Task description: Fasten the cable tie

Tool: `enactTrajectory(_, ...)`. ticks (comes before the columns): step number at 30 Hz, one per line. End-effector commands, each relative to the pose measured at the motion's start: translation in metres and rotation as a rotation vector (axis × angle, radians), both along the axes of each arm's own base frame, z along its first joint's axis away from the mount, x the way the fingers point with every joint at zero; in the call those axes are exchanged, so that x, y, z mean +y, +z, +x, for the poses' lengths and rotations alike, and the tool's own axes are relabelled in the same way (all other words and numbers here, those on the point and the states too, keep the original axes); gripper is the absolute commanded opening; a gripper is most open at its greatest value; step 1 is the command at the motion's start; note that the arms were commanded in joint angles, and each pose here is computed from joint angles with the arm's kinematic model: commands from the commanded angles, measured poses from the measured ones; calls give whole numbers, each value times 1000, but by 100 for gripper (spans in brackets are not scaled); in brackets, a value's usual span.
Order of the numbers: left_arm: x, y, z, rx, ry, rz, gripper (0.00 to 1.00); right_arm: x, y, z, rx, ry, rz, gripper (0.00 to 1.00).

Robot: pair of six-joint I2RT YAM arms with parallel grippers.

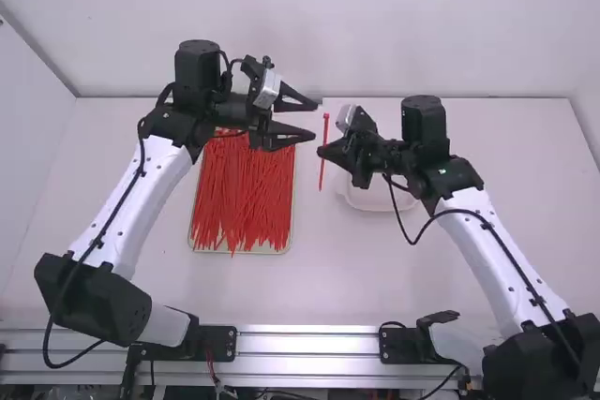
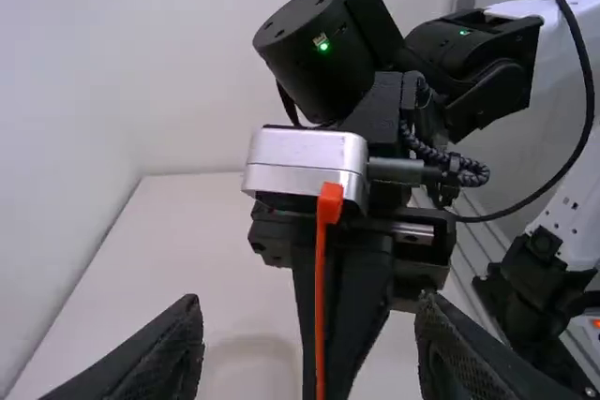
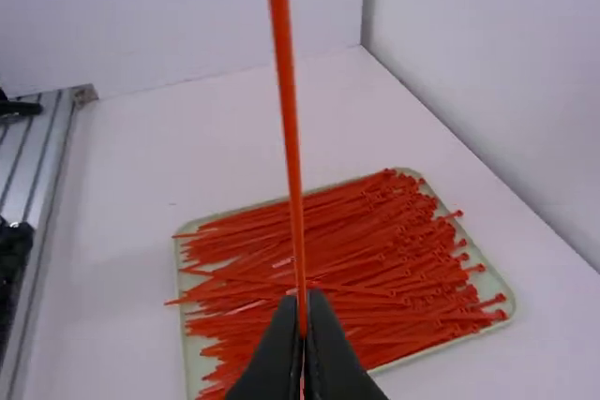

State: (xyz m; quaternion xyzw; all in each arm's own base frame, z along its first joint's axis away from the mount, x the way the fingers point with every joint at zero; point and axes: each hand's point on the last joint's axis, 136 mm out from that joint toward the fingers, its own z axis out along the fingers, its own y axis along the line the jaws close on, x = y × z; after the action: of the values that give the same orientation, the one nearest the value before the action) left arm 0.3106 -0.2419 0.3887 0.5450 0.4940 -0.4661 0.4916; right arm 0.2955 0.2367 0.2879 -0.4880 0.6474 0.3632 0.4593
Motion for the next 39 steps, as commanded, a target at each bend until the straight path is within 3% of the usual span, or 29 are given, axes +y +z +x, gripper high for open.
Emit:
enactTrajectory(1,-9,4,-5,-14,-20,0,57,7,14,-5,-27,41,25,0)
enactTrajectory(6,-17,2,-8,-18,-20,10,48,5,15,-4,-27,37,25,0)
enactTrajectory(10,-15,3,-6,-24,-13,7,33,5,14,-5,-24,37,24,0)
enactTrajectory(15,-15,3,-6,-25,-14,7,29,4,14,-3,-24,32,24,0)
enactTrajectory(17,-15,3,-6,-28,-15,6,19,3,14,-3,-24,29,24,0)
enactTrajectory(20,-15,4,-5,-32,-14,5,15,3,14,-3,-24,29,24,0)
enactTrajectory(22,-15,4,-5,-31,-14,4,2,3,14,-3,-24,30,24,0)
enactTrajectory(30,-16,14,3,27,26,-10,2,3,13,-3,-27,31,21,0)
enactTrajectory(33,-17,21,6,52,39,-25,2,3,13,-3,-27,32,20,16)
enactTrajectory(36,-17,30,7,64,43,-46,2,3,11,-9,-60,73,9,42)
enactTrajectory(37,-17,30,7,65,43,-47,2,3,10,-10,-62,77,8,43)
enactTrajectory(39,-13,33,10,59,55,-52,2,3,5,-18,-85,122,-8,77)
